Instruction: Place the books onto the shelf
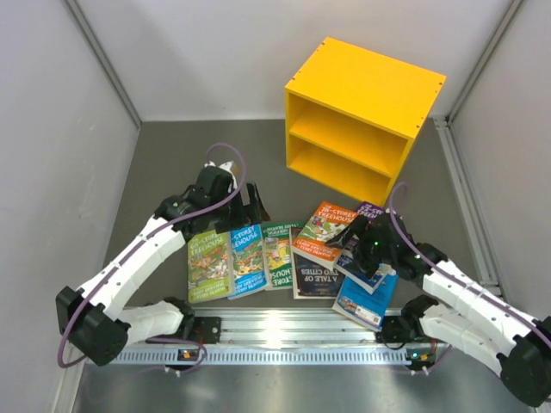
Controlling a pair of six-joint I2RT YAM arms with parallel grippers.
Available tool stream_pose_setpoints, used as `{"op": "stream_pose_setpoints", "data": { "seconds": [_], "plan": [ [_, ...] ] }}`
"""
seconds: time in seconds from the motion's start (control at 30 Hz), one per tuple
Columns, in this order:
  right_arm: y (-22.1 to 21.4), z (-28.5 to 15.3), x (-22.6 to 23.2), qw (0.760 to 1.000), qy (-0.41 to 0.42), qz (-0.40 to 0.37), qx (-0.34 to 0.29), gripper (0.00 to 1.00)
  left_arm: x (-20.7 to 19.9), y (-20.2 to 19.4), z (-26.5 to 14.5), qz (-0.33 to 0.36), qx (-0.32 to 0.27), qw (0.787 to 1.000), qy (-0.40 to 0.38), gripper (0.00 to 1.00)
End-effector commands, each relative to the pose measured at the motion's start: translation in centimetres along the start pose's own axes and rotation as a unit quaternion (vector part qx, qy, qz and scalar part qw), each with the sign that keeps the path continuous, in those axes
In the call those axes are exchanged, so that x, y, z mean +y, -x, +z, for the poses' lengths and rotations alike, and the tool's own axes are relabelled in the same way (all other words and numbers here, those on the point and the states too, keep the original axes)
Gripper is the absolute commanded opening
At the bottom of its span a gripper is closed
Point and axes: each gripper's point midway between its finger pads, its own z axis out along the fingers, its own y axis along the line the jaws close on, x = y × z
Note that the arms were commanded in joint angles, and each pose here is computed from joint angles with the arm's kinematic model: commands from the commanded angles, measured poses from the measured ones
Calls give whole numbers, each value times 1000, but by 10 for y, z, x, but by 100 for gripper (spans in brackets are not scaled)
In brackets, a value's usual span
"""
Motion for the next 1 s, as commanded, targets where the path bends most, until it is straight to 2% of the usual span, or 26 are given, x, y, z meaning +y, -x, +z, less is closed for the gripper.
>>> {"op": "stream_pose_setpoints", "data": {
  "seconds": [0.0,0.27,0.47,0.57,0.63,0.67,0.7,0.8,0.97],
  "plan": [
    [15,8,24,998,31,20,-55,100,1,-3,-7,24,-6,1000,-11,99],
    [17,21,29,995,28,29,-89,92,4,-6,-10,51,9,999,-7,99],
    [10,31,22,994,25,31,-100,62,7,-11,-10,64,16,998,-8,99],
    [6,33,20,994,19,22,-103,37,9,-15,-9,66,22,998,-9,99],
    [6,32,22,994,23,10,-106,25,9,-17,-9,67,24,997,-11,99],
    [7,30,26,994,26,7,-109,15,10,-17,-9,69,25,997,-11,99],
    [8,27,28,993,29,-2,-113,10,10,-18,-9,68,26,997,-12,99],
    [7,15,43,992,44,-21,-119,2,12,-21,-6,68,29,997,-14,99],
    [-2,-27,98,985,86,-91,-121,0,11,-21,-6,61,23,998,-16,99]
  ]
}}
